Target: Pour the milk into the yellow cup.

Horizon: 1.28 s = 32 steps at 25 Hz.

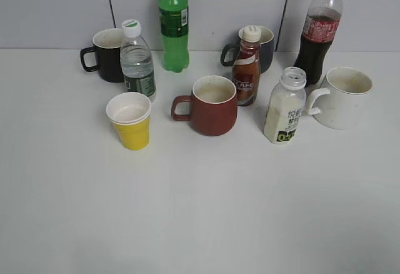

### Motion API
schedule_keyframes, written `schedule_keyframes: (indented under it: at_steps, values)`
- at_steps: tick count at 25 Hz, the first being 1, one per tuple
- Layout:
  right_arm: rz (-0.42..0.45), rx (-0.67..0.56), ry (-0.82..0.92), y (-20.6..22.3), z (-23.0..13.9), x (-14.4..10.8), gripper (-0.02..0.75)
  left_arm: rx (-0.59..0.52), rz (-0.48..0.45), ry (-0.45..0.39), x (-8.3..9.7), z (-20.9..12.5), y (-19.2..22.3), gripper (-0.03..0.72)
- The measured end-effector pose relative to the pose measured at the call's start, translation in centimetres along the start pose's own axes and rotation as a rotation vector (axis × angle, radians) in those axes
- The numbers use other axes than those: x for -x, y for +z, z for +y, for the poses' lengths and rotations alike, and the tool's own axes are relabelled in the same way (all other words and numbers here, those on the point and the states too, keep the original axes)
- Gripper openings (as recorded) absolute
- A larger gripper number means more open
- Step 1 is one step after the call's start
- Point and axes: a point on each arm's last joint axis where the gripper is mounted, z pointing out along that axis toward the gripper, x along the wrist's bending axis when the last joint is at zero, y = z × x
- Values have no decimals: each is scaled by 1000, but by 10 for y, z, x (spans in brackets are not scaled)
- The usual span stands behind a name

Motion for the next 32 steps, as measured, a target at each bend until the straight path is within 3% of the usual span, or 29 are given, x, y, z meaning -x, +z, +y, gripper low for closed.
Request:
schedule_keyframes:
  at_steps: [6,9,12,13,17,19,20,24,32]
  values:
    - [0,0,-2,0,0,0,519,0,0,0,0,0,0,356]
    - [-12,-1,4,0,0,0,519,7,48,-32,-1,0,0,323]
    - [-102,-5,49,1,0,0,519,14,100,-65,-2,0,0,306]
    - [-138,-6,68,1,1,0,519,30,167,-110,-3,-1,-2,281]
    - [-304,-13,150,2,1,-1,519,72,281,-179,-3,-3,-7,246]
    - [-356,-16,176,3,1,-1,519,72,281,-179,-3,-3,-7,246]
    - [-373,-16,184,3,1,-1,519,119,344,-212,-1,-7,-12,241]
    - [-387,-17,192,3,1,-1,519,178,356,-210,2,-12,-20,241]
    - [-394,7,186,0,0,-3,519,189,356,-208,3,-13,-21,241]
